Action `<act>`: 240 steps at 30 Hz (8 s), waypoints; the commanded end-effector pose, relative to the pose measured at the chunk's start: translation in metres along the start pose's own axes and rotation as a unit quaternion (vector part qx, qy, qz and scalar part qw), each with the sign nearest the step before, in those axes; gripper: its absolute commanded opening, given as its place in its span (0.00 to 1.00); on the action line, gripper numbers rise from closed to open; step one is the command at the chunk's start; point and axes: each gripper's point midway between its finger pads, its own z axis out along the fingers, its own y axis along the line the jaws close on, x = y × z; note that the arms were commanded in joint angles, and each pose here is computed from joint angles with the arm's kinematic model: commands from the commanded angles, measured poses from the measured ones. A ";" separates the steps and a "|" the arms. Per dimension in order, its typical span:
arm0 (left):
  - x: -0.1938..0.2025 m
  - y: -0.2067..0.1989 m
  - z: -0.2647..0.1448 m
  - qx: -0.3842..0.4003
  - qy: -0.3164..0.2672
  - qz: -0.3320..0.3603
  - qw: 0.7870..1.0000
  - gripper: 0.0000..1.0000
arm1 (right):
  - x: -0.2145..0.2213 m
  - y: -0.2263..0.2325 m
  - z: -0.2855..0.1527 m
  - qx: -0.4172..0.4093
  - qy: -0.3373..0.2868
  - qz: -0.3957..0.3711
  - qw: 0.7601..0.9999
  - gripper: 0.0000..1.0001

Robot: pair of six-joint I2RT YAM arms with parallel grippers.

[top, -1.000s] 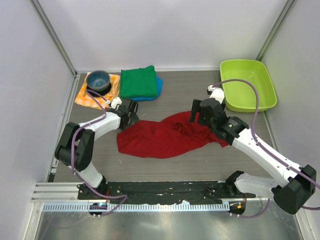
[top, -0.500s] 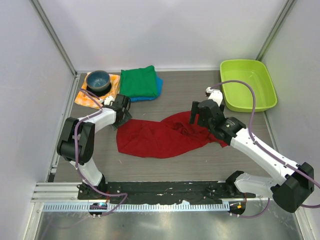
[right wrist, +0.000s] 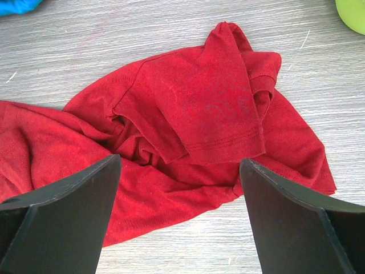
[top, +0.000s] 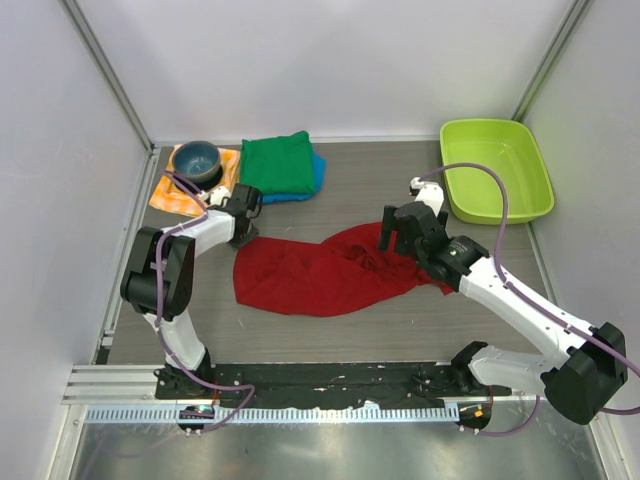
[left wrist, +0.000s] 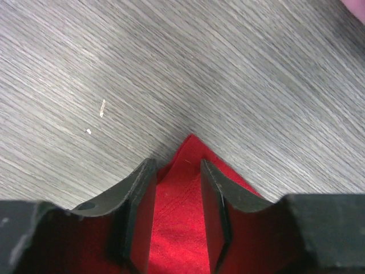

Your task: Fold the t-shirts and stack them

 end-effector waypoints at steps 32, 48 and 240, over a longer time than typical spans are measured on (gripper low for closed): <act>0.007 0.021 -0.051 0.077 -0.011 -0.027 0.997 0.00 | -0.002 -0.054 0.040 0.148 -0.011 0.022 0.989 0.78; 0.008 0.024 -0.052 0.078 -0.014 -0.028 0.996 0.00 | 0.020 -0.058 0.053 0.146 0.012 0.037 0.989 0.54; 0.016 -0.046 -0.079 0.291 0.017 -0.102 0.951 1.00 | -0.071 0.039 0.296 -0.133 0.087 0.180 0.971 0.61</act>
